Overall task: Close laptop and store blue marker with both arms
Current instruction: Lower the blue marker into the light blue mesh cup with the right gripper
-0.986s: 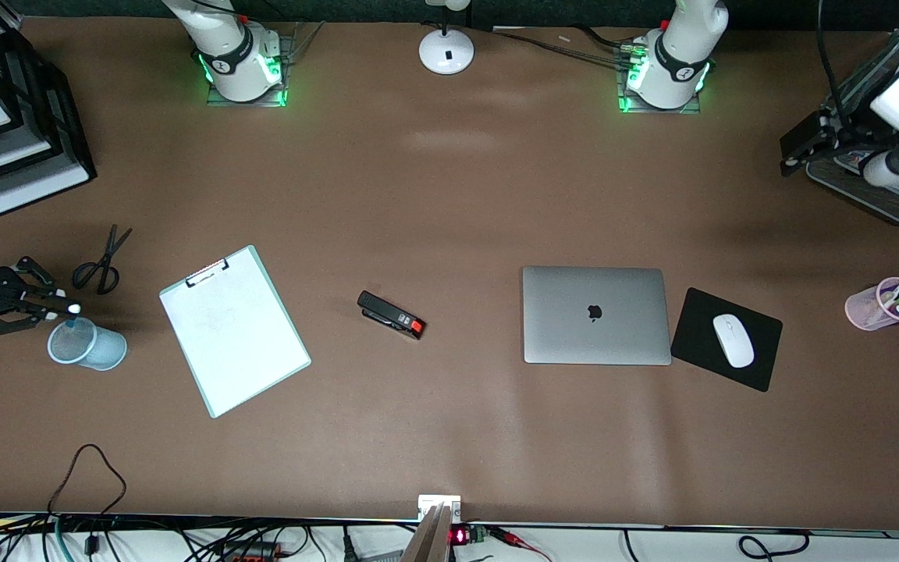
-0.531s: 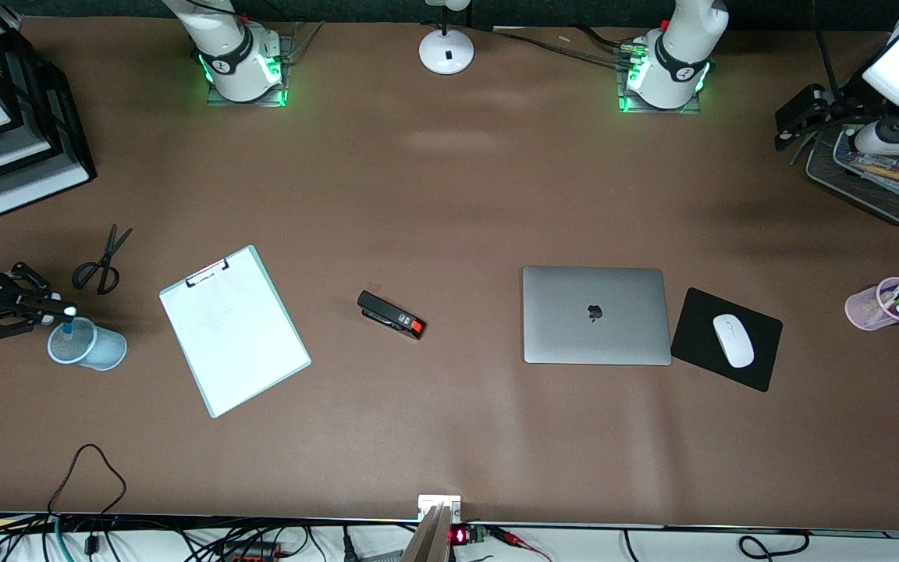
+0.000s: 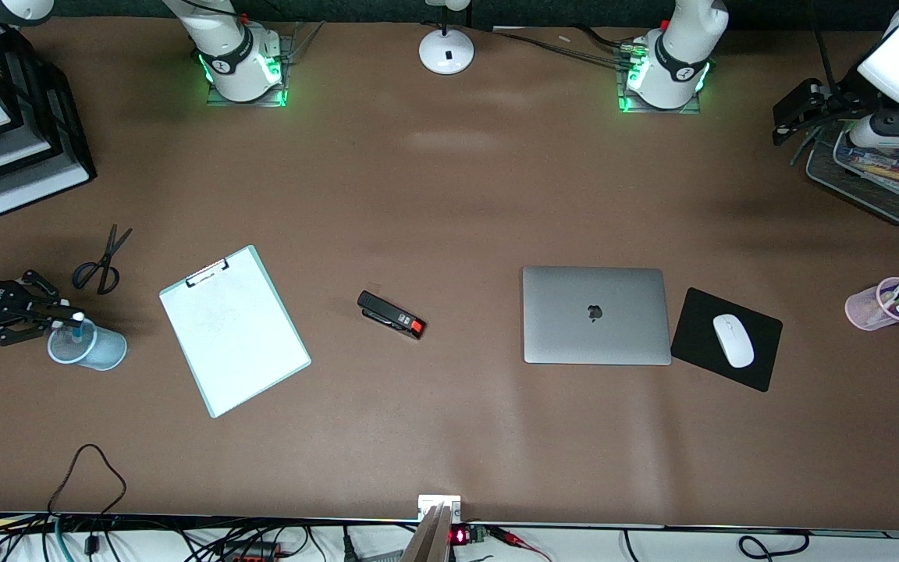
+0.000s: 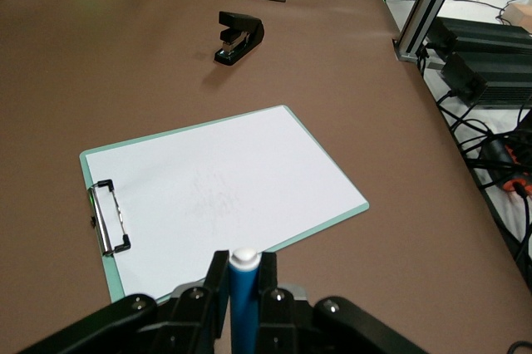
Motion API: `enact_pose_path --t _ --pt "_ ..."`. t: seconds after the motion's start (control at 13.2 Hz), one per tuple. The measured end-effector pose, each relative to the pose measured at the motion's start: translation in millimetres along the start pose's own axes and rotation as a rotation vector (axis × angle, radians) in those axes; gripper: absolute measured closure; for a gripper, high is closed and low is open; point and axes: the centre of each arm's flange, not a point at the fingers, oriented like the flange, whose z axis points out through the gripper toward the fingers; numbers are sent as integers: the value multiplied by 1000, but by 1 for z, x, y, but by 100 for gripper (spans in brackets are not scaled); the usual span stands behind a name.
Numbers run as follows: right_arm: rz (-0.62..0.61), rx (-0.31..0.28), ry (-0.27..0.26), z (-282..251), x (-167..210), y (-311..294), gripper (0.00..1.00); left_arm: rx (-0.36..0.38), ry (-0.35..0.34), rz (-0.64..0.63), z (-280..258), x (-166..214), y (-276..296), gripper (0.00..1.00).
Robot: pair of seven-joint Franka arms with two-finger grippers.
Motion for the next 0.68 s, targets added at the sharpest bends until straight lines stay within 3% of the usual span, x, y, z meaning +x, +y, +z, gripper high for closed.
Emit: enact_pose_path --t 0.38,0.68 --pt "26 -14 12 1 -21 -7 82 0 -2 1 1 0 0 0" --pt "25 -43 -8 -7 -30 -4 82 0 -3 1 2 1 0 0"
